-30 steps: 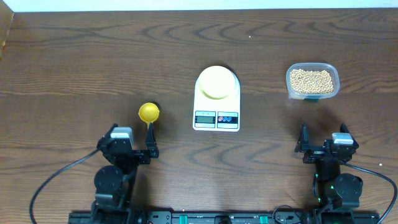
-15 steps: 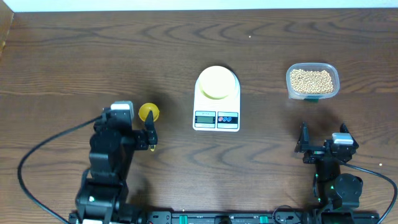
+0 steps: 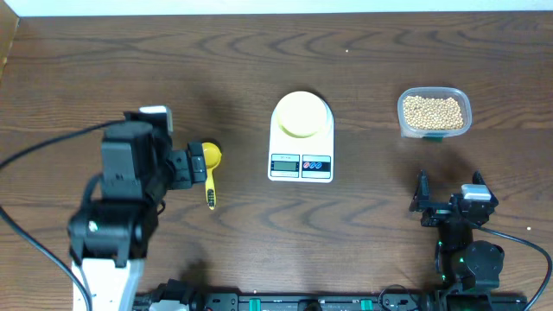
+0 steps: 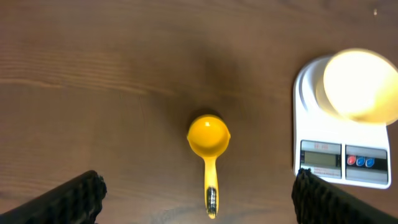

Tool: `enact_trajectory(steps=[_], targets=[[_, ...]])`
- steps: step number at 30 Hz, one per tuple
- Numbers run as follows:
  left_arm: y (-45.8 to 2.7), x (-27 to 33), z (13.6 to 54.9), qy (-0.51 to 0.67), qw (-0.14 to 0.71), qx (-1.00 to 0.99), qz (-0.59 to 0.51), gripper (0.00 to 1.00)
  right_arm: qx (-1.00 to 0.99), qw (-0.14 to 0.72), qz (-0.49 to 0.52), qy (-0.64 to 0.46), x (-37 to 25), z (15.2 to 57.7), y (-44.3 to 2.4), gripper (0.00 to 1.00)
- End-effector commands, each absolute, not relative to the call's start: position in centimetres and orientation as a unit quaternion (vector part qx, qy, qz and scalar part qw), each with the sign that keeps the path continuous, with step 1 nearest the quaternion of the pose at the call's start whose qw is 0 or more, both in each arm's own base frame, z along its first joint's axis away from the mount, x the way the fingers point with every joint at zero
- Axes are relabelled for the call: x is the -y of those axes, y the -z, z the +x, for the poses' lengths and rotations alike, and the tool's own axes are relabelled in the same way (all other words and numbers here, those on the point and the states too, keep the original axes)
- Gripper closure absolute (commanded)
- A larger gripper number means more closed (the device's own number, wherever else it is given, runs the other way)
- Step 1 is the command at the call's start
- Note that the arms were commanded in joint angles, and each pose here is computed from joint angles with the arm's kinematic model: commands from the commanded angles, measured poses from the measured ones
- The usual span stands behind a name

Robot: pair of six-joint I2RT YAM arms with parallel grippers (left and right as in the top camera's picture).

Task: Scoop item into bowl and weigh 50g on scale
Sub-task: 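Move the left gripper over the yellow scoop's bowl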

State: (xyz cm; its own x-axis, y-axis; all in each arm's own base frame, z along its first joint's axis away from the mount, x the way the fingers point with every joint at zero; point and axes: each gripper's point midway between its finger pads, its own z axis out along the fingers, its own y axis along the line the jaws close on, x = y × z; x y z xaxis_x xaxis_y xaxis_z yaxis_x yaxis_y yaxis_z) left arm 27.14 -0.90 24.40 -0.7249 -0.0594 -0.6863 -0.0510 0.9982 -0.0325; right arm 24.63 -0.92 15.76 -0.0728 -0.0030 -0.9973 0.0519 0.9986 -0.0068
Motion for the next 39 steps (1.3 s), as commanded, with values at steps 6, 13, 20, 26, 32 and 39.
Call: enact_trajectory(steps=[6,13,20,26,32,39], targets=[[-25.1,-0.4,29.1,0.006,0.285,-0.955,-0.077,0.02,-0.731,0.682,0.023,0.015,0.9,24.6,-15.8,0.01],[-21.2,-0.4,31.0,0.000,0.215,-0.973,-0.078,0.03,-0.731,0.682,0.023,0.015,0.9,24.6,-15.8,0.01],[-16.4,-0.4,32.6,-0.007,0.143,-0.987,-0.077,0.03,-0.731,0.682,0.023,0.015,0.9,24.6,-15.8,0.01],[-12.6,-0.4,33.1,-0.012,0.083,-0.993,-0.077,0.03,-0.731,0.682,0.023,0.015,0.9,24.6,-15.8,0.01],[-9.2,-0.4,33.6,-0.015,0.040,-0.996,-0.076,0.02,-0.731,0.682,0.023,0.015,0.9,24.6,-15.8,0.01],[-6.4,-0.5,33.9,-0.020,0.010,-0.997,-0.075,0.02,-0.731,0.682,0.023,0.015,0.9,24.6,-15.8,0.01]])
